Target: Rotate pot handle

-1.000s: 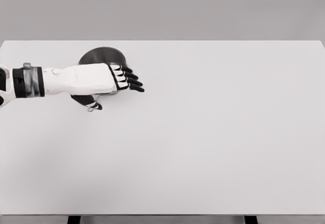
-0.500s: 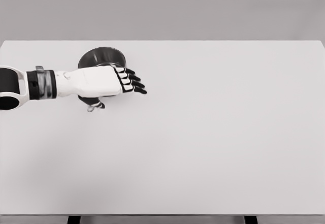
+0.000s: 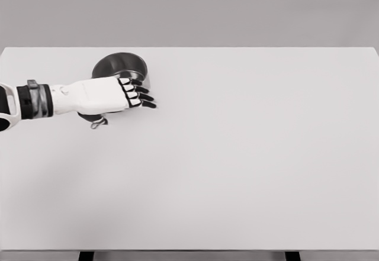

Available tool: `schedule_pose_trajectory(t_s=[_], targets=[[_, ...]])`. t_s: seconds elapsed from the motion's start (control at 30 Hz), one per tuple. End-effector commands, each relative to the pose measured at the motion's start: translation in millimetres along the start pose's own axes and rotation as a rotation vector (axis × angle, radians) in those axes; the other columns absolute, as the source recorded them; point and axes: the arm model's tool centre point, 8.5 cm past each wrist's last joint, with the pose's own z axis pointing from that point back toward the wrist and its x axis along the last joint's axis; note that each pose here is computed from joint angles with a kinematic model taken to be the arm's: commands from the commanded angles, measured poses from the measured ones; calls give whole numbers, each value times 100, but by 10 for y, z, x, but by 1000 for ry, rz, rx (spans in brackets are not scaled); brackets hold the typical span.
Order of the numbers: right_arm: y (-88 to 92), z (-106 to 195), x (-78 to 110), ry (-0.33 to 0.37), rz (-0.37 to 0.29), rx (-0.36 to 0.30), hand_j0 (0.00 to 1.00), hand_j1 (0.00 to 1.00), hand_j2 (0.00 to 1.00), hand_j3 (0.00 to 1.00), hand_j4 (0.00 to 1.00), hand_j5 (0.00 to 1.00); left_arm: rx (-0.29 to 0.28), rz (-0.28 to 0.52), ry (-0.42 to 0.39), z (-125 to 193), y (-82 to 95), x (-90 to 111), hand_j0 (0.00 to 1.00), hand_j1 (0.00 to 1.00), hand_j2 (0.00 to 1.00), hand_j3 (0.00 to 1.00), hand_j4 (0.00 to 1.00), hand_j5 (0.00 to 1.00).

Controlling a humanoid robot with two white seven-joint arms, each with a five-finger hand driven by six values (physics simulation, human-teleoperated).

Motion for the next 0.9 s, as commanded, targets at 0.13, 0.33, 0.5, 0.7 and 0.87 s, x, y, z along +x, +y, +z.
schedule_pose_trajectory(t_s=[0.13, 0.33, 0.5, 0.7, 0.87], targets=[[0, 0, -1, 0, 0, 0, 100, 100, 100, 100, 100, 100, -13, 0, 31, 107, -36, -69, 100, 100, 100, 100, 100, 100], [0, 0, -1, 0, 0, 0, 100, 100, 100, 100, 100, 100, 1, 25, 77, 180, -108, -213, 100, 100, 100, 100, 100, 100], [0, 0, -1, 0, 0, 0, 100, 100, 100, 100, 100, 100, 14, 51, 132, 277, -202, -375, 100, 100, 100, 100, 100, 100], [0, 0, -1, 0, 0, 0, 100, 100, 100, 100, 100, 100, 41, 72, 181, 365, -268, -511, 100, 100, 100, 100, 100, 100], [0, 0, -1, 0, 0, 0, 100, 100, 100, 100, 100, 100, 74, 112, 262, 492, -421, -724, 100, 100, 100, 100, 100, 100]])
